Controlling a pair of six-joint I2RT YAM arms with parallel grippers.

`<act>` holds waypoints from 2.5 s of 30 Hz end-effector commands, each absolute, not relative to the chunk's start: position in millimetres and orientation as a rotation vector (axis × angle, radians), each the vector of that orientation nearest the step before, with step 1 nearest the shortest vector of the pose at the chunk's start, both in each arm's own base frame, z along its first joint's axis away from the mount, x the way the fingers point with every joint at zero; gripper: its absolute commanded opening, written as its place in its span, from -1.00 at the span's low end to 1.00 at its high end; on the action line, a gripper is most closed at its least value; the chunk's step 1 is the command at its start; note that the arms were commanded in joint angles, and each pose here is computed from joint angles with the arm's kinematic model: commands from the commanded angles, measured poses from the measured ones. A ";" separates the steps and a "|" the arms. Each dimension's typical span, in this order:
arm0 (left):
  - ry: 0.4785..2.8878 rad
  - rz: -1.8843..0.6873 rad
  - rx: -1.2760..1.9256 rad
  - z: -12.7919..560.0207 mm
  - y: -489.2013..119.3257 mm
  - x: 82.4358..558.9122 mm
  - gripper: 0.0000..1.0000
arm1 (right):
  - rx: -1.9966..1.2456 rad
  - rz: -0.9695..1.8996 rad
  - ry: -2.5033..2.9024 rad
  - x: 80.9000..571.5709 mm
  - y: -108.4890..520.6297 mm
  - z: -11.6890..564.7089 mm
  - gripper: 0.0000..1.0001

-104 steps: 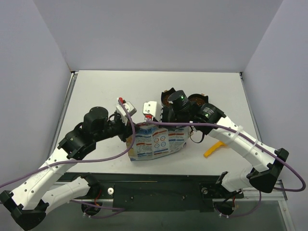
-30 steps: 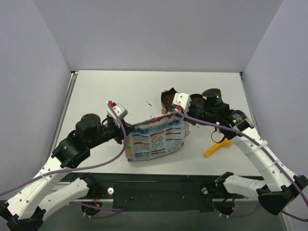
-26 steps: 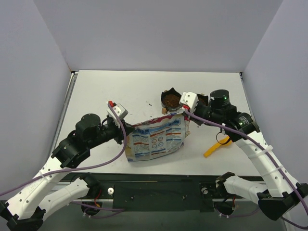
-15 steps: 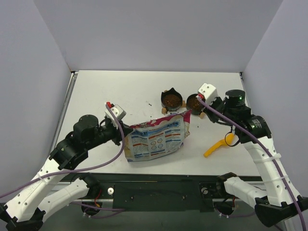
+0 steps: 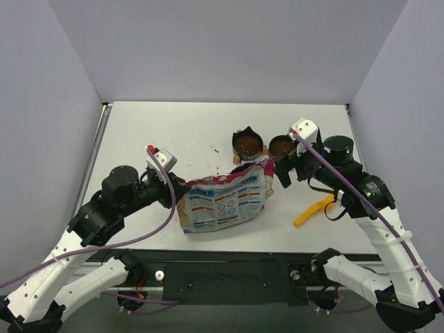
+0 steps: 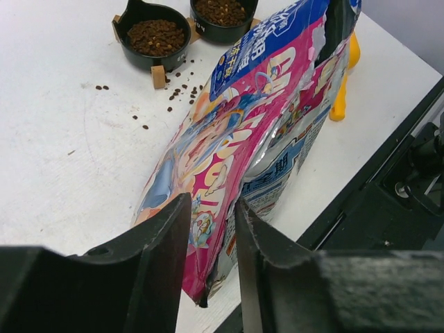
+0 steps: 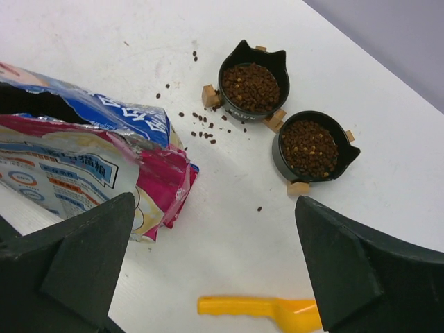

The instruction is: Serve the pet food

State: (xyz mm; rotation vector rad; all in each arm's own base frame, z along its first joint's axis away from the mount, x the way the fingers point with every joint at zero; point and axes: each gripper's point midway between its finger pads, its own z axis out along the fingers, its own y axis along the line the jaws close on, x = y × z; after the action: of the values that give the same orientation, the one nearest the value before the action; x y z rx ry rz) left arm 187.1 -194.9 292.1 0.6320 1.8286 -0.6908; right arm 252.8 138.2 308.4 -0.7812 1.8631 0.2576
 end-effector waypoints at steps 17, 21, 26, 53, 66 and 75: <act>1.616 -0.735 0.486 402.3 -180.5 183.2 0.53 | -0.009 0.191 1.835 282.5 90.4 365.4 1.00; 1.624 -0.756 0.548 402.0 -194.9 188.2 0.51 | -0.225 0.291 1.848 272.0 116.5 359.2 1.00; 1.670 -0.899 0.727 379.0 -239.1 189.4 0.51 | -0.680 0.570 1.851 239.8 177.3 351.4 1.00; 1.786 -0.889 0.841 311.6 -250.0 193.0 -0.94 | -1.619 0.582 1.741 209.4 313.4 280.9 1.00; 1.745 -0.799 0.781 326.4 -229.7 193.1 -1.00 | -1.584 0.344 1.830 246.0 281.9 266.6 -0.99; 1.764 -0.858 0.781 323.3 -244.3 197.9 -0.54 | -1.458 0.233 1.870 254.6 271.0 282.7 -1.00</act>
State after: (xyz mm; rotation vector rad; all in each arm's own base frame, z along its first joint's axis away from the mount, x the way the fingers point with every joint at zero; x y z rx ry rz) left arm 197.0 -241.8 299.7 0.8106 1.8245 -0.8231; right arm 227.3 302.6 256.2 -1.6291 1.8247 0.4187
